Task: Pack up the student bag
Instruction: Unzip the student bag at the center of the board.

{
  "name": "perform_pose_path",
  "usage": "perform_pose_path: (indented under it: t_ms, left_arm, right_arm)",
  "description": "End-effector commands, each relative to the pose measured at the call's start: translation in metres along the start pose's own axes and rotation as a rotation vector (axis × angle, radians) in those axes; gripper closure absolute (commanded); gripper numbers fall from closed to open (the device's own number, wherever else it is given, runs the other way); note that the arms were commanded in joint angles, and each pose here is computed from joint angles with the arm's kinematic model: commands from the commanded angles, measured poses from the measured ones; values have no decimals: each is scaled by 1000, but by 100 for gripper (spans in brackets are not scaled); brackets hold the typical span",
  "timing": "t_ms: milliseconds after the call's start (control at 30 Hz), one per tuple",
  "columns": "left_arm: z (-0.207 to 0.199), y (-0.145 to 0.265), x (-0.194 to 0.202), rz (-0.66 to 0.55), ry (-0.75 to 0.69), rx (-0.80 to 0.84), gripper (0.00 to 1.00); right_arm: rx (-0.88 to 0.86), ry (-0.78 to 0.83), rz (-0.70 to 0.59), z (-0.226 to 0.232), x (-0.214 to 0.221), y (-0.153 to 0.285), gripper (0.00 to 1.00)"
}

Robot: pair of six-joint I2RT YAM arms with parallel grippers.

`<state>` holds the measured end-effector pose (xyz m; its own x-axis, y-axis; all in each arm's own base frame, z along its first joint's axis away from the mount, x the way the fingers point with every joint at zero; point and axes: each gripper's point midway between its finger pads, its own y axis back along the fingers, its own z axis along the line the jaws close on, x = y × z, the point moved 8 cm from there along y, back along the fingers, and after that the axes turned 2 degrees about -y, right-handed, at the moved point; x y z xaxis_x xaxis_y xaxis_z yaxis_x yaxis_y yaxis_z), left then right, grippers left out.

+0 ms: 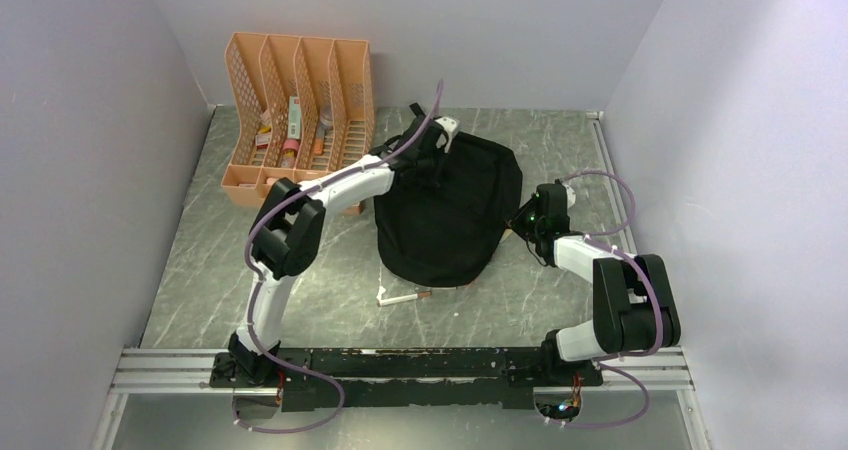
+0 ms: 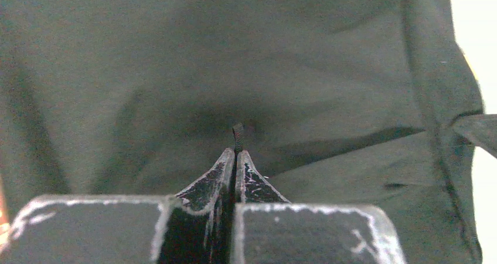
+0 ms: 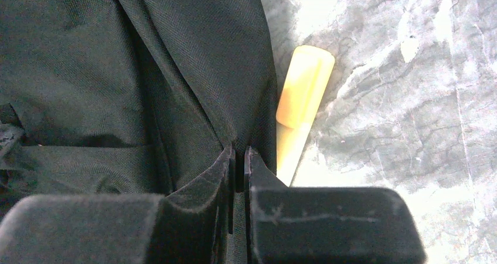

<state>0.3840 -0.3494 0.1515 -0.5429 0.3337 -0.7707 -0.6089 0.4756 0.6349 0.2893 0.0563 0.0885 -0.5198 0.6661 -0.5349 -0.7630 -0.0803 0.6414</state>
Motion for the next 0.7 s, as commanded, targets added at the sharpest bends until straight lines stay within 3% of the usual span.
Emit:
perform_pose_path:
  t_ms: [0, 667]
  left_arm:
    - [39, 22, -22, -80, 13, -110, 95]
    - [128, 50, -29, -89, 39, -326, 95]
  right_arm:
    - [116, 8, 1, -23, 9, 4, 100]
    - [136, 27, -12, -27, 9, 7, 100]
